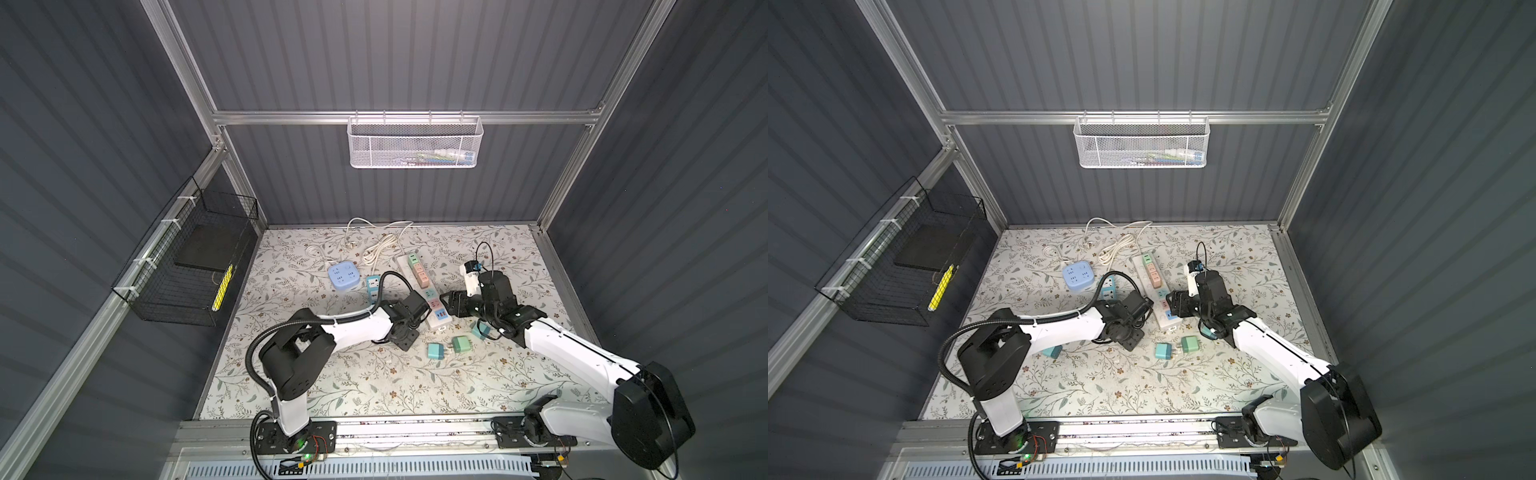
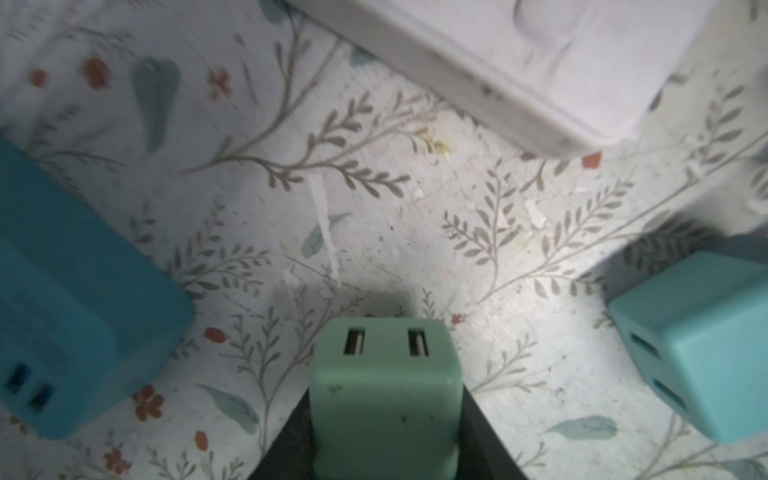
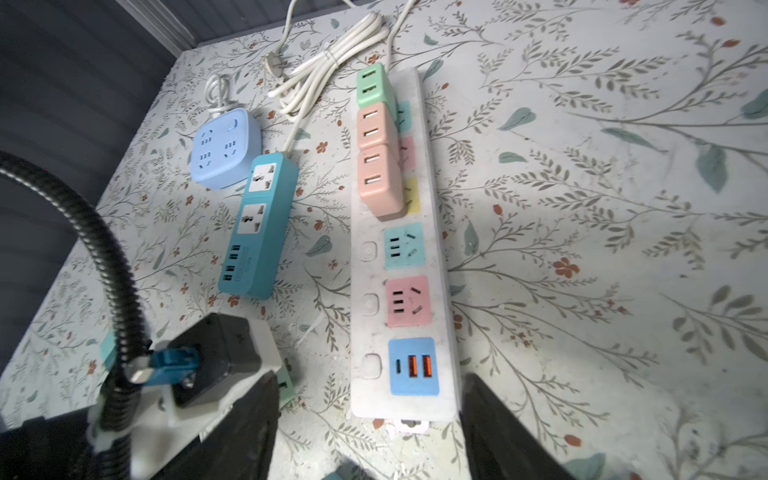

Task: Insert the plug
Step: 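Lift the mint-green plug with the left gripper into the closing right gripper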

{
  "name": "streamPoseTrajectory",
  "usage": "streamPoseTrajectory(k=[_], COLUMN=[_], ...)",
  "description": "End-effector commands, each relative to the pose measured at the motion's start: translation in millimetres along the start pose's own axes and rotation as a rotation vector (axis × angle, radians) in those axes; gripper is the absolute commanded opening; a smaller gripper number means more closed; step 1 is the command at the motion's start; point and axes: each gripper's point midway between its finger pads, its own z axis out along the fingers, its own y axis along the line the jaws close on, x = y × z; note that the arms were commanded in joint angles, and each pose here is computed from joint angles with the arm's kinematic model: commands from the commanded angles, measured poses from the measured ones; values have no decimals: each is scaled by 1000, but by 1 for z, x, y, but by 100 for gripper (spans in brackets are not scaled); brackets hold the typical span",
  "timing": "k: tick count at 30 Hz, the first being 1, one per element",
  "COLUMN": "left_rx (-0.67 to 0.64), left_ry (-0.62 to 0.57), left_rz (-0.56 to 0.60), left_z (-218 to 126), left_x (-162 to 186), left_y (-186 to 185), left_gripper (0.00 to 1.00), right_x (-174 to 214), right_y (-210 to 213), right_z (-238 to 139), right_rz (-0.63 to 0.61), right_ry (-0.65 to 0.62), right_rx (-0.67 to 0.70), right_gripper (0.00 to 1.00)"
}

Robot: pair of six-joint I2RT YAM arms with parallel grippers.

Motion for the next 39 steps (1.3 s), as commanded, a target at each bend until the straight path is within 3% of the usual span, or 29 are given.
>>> streamPoseTrajectory(k=[1,5,13,25,32,34,36,39], left_rx=[-26,-43,9,17,-42,-57,-70,-93], left_ry=[-374,-575,-702,-663,-674,-674,-658,-660], left_rz=[-66,-60,90,210,188,176,149,92], left_z=[-30,-57,-85,-85,-89,-89,-87,-91], left_x=[-63,-95,-109,-102,-106,-106,-105,-101], left_y=[10,11,-10,-41,-30,-27,-24,-15], left_gripper=[26,21,21,20,22,27,45,62], right_x=[1,6,6,9,10,10,9,7], right_y=[30,59,74,72,70,69,68,60], right_z=[-2,-8,-13,1,1,0,0,1], right_rz=[20,3,24,64,54,51,46,40], right_ry=[49,78,99,123,130,124,116,91], right_rx=[-170,-347,-457,-477,-463,-456,-444,-400], right_gripper=[65,57,55,48,29,25,24,22])
